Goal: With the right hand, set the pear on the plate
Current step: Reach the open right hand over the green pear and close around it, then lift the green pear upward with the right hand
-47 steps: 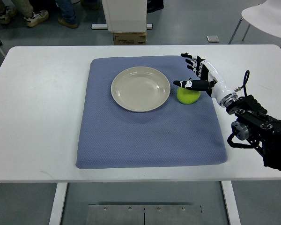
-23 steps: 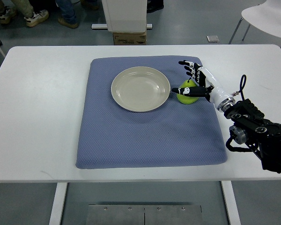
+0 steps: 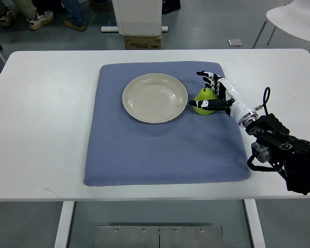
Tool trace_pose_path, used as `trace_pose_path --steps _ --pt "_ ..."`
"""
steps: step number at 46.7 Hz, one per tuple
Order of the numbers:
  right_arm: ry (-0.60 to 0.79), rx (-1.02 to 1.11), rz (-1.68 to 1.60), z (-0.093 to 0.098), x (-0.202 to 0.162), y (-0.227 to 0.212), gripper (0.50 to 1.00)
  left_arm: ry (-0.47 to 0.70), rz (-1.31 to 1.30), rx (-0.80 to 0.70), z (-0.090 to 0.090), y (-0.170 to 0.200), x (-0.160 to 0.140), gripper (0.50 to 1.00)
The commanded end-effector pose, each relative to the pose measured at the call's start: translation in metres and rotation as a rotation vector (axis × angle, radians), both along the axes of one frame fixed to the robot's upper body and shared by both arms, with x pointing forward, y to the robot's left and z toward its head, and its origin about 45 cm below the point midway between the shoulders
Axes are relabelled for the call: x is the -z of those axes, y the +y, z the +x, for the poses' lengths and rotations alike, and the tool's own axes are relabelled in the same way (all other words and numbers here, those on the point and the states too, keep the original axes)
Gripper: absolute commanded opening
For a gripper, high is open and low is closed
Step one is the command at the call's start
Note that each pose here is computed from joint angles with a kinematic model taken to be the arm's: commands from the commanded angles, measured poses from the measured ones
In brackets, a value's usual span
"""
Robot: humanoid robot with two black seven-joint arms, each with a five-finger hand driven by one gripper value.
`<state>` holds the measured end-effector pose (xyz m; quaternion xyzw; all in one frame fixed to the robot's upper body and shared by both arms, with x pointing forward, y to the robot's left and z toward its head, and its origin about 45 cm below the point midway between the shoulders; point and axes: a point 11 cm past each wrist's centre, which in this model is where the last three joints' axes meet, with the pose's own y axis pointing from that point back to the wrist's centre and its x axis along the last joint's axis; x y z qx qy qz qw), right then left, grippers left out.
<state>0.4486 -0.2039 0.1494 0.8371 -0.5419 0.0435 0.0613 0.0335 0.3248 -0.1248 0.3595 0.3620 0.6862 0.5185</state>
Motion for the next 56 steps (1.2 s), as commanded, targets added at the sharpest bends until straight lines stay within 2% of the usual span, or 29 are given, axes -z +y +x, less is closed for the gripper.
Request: trace_pose_path --steps 1,30,40,45,48,53,56 --pt "0.003 0.0 -0.001 -0.001 0.002 0.0 1.0 0.0 0.0 0.002 0.0 0.0 0.0 1.0" --pt "0.033 0.024 -0.014 -0.009 0.019 -0.001 0.998 0.0 0.0 0.0 0.0 0.0 0.0 1.0" --pt "0.042 0.048 -0.032 -0.01 0.026 -0.003 0.973 0.0 0.0 0.0 0.0 0.0 0.0 1.0" --pt "0.048 0.05 -0.033 -0.012 0.029 -0.004 0.897 0.0 0.0 0.002 0.0 0.0 0.0 1.0" --pt "0.049 0.048 -0.035 -0.013 0.03 -0.004 0.822 0.0 0.0 0.0 0.0 0.0 0.0 1.0" --pt "0.05 0.047 -0.036 -0.013 0.03 -0.004 0.667 0.0 0.0 0.0 0.0 0.0 0.0 1.0" --pt "0.05 0.047 -0.036 -0.013 0.03 -0.004 0.529 0.0 0.0 0.0 0.0 0.0 0.0 1.0"
